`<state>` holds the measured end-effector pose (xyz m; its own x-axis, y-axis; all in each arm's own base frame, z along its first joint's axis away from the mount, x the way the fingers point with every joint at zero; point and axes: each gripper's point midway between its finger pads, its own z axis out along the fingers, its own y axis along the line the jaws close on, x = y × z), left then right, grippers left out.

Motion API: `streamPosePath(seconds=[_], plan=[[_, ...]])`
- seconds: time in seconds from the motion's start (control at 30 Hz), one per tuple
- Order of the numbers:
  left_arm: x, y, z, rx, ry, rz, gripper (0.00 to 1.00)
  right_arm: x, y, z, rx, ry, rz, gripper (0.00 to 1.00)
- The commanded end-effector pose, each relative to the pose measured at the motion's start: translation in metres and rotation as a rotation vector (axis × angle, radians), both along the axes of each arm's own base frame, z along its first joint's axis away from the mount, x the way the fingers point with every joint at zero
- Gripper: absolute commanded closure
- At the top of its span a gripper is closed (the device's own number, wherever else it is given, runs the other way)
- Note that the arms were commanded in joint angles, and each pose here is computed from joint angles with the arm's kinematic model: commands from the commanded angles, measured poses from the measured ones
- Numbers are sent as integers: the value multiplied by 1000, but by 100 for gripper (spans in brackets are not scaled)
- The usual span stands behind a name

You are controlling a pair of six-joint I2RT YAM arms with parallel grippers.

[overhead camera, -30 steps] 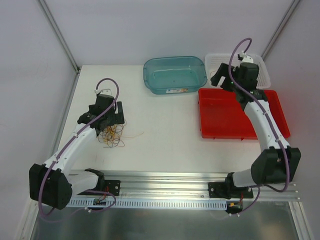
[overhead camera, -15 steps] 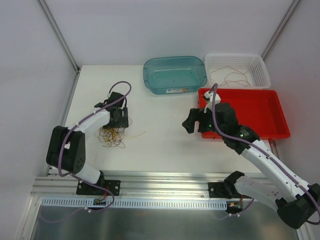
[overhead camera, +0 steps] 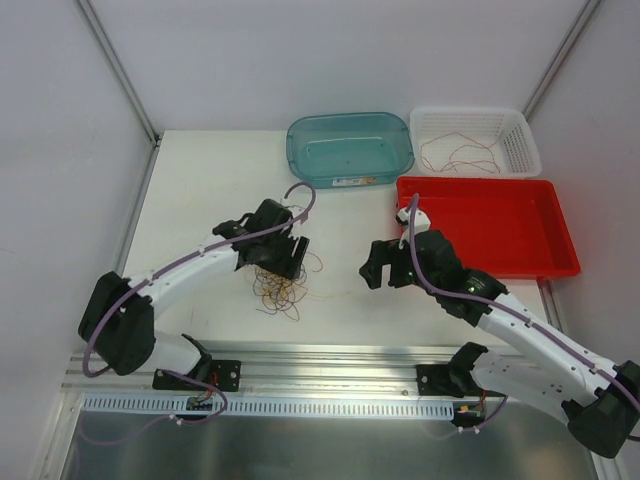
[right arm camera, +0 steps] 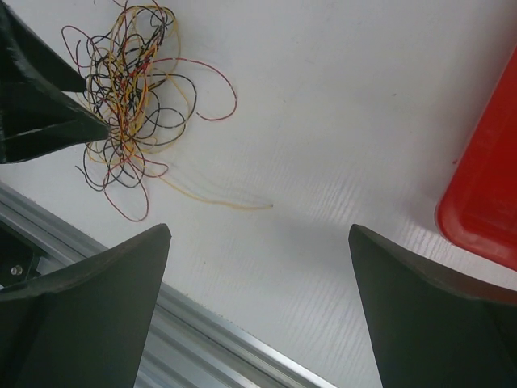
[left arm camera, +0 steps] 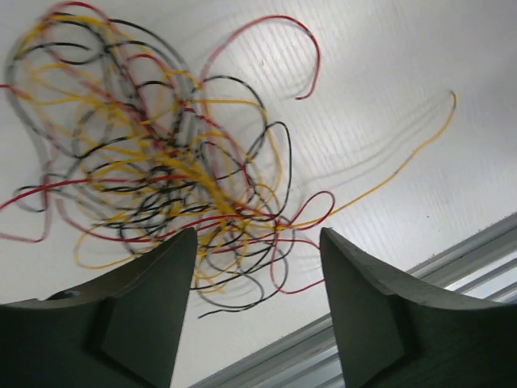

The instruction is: Untangle the cables

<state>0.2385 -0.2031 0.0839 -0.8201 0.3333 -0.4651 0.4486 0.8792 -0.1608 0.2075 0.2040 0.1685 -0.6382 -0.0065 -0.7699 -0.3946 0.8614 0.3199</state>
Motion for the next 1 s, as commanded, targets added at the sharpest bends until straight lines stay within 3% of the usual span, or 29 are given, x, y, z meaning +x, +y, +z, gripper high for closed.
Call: streamPosePath(seconds=[0.0, 0.1, 0.23, 0.47, 0.73, 0.97], plan=[[6, 10, 31, -35, -132, 27, 33, 11, 8, 7, 43, -22, -38, 2], [16, 39, 42, 28, -223, 187, 23, 16, 20, 2, 48, -7, -8, 1], [15, 53, 48, -2, -224, 371, 16, 30, 40, -5, -32, 8, 76, 1], [0, 37, 5, -80, -20, 579, 10, 57, 89, -25, -154, 26, 330, 7], [8, 34, -19, -90, 19, 715, 13, 81, 133, -63, -147, 117, 475, 16], [8, 34, -33, -90, 40, 776, 18, 94, 158, -104, -138, 168, 490, 22]])
